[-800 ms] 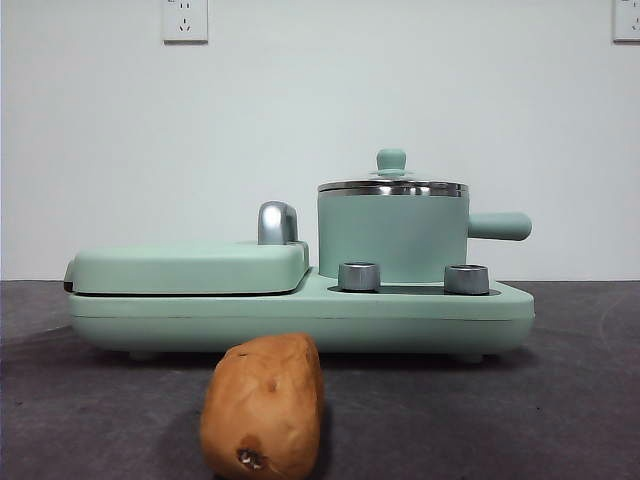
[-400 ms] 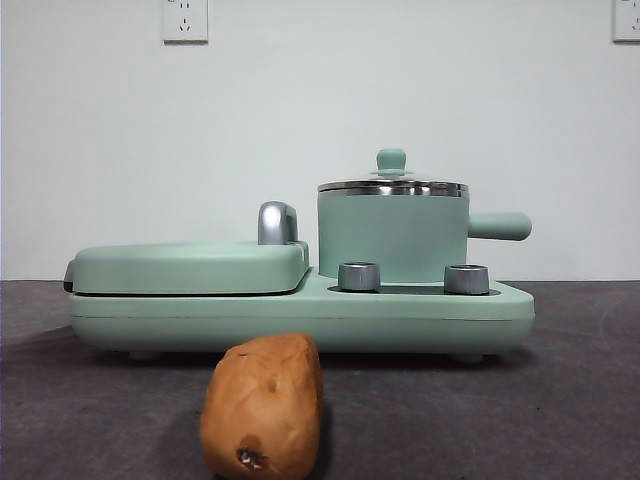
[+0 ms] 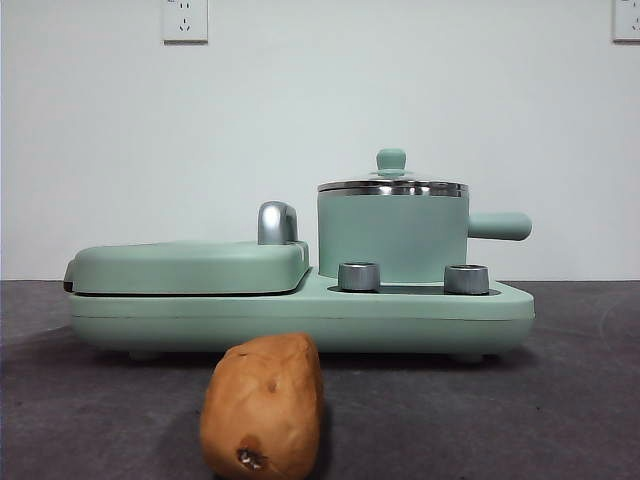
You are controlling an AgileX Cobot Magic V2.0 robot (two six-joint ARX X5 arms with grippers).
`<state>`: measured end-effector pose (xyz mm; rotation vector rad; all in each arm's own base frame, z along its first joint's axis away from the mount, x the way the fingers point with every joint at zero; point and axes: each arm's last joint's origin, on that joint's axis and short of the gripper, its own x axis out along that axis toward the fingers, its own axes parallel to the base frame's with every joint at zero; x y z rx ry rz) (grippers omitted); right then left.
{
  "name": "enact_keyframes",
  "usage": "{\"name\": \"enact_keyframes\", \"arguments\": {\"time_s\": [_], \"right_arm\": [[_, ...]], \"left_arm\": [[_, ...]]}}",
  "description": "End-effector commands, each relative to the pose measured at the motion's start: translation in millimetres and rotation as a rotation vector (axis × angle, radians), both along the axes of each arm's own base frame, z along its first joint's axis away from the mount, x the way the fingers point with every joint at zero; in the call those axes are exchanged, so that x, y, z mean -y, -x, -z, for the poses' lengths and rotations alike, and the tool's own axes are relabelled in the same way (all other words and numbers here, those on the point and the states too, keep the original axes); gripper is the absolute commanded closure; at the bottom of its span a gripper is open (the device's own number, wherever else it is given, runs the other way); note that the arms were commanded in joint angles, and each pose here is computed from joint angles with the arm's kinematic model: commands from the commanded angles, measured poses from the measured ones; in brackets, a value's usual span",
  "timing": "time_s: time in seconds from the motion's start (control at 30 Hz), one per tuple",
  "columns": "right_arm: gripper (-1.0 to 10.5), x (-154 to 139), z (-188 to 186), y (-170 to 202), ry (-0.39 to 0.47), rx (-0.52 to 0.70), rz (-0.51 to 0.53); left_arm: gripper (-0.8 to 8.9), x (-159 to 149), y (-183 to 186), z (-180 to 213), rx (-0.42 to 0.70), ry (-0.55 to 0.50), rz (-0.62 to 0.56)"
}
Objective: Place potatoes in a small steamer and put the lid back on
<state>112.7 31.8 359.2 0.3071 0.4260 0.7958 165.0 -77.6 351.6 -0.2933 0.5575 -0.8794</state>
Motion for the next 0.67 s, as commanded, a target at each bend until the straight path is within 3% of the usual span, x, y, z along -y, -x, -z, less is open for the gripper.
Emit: {"name": "enact_keyframes", "arguments": {"time_s": [0.03, 0.17, 0.47, 0.67], "right_arm": [[4.8, 0, -5, 0, 0.003, 0.027, -0.003], [4.5, 0, -5, 0, -0.001, 0.022, -0.004], [4.5, -4, -3, -5, -0.013, -0.017, -0.021], [4.5, -6, -1, -7, -0.011, -0.034, -0.038]], "left_arm": [[4.51, 6, -4, -5, 0.017, -0.001, 0.033], [3.44, 15, -11, -3, -0.006, -0.01, 0.066], [3.45, 52, -49, -27, -0.011, -0.061, 0.123], [3.45, 88, -85, -47, 0.012, -0.199, 0.129]]}}
